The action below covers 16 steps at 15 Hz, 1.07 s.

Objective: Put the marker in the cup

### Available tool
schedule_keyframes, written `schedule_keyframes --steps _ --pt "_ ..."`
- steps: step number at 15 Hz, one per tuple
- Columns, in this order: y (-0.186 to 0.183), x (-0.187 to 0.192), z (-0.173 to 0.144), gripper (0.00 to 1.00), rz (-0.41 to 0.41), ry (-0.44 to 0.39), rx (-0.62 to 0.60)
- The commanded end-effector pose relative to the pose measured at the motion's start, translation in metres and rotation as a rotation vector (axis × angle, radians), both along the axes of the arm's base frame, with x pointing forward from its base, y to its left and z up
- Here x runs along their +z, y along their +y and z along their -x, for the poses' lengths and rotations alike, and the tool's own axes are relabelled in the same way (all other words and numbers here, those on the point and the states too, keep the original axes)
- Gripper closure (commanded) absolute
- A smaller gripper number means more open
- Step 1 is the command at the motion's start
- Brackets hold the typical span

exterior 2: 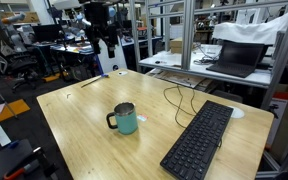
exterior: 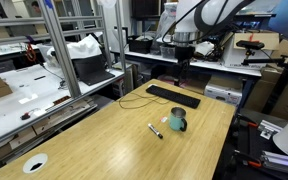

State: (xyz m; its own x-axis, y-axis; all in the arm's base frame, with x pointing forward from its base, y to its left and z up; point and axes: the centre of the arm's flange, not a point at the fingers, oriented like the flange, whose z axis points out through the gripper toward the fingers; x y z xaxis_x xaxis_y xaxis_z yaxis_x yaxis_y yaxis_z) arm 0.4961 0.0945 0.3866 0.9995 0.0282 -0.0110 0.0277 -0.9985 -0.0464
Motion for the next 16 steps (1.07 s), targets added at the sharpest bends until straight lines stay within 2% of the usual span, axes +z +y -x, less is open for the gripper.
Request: schedule_keyframes --steps 1,4,6,11,16 --pt "0.0 0.0 0.0 0.0 0.0 0.0 0.001" --pt "0.0 0.0 0.0 0.0 0.0 0.0 0.003" --pt "0.008 -0.015 -0.009 0.0 -0.015 0.016 -0.023" --pt "0.032 -0.06 -0.031 0.0 -0.072 0.015 -0.158" --pt "0.057 -0.094 -0.055 0.0 -0.06 0.004 -0.296"
